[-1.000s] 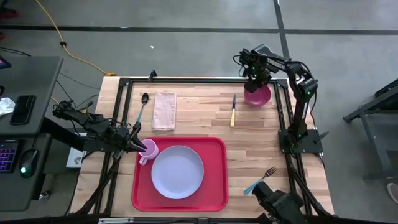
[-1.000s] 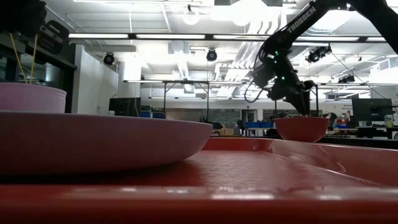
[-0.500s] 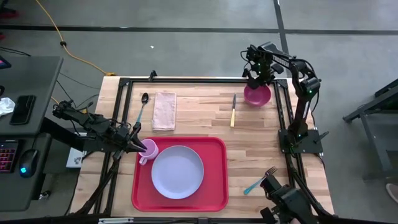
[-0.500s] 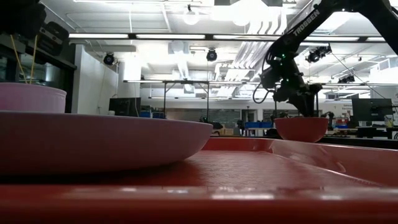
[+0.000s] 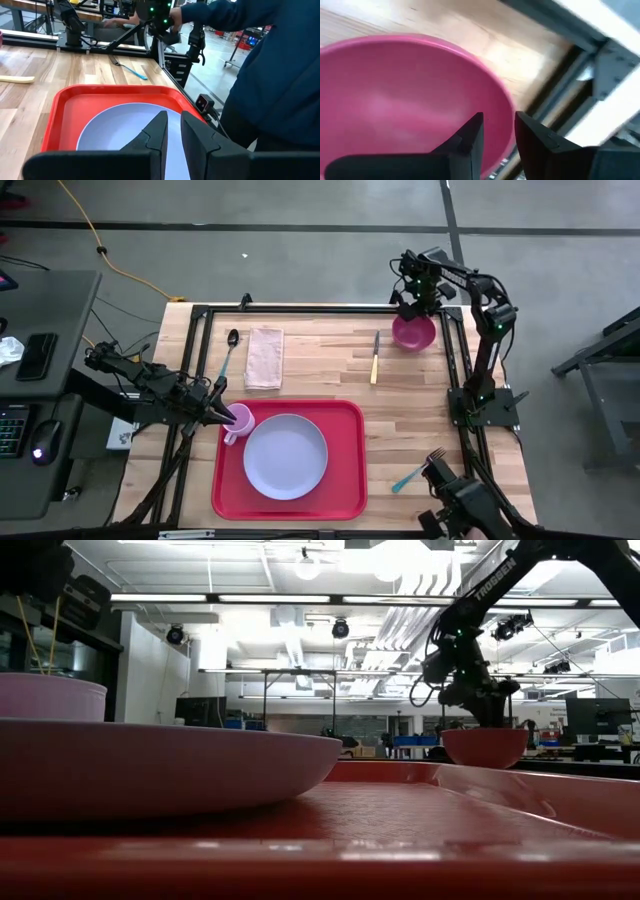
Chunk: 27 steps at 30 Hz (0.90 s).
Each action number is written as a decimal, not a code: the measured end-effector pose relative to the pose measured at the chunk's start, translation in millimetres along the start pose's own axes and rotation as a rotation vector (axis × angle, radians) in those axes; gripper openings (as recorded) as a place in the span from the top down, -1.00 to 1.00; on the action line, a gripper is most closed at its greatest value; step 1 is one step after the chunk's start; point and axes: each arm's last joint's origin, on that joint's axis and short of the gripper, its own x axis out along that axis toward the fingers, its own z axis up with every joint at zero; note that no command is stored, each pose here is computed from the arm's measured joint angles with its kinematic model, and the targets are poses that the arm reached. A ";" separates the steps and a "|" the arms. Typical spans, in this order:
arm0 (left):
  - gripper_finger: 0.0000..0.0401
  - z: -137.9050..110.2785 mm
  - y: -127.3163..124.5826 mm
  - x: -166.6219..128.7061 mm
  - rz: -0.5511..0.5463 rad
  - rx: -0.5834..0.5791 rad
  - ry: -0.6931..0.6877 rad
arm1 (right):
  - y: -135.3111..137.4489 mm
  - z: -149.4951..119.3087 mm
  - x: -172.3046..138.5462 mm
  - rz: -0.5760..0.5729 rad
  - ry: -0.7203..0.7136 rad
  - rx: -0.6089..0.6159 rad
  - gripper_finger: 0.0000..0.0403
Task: Set up tray
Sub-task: Put the red bowl on the blue plate on the orange serving tray
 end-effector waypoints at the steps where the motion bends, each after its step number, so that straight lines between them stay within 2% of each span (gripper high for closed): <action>1: 0.57 0.0 0.0 0.0 0.000 0.000 0.000 | 0.7 -0.5 3.9 0.004 0.007 -0.002 0.56; 10: 0.57 0.0 0.0 0.0 0.001 0.000 0.000 | 3.0 -3.7 23.2 -0.049 0.030 0.028 0.56; 22: 0.57 -1.3 0.4 -0.1 0.004 0.001 0.013 | -0.4 -12.9 2.2 -0.046 -0.065 0.069 0.56; 27: 0.57 -2.8 0.7 0.0 0.010 0.002 0.028 | 0.3 -13.3 4.9 -0.034 -0.063 0.067 0.56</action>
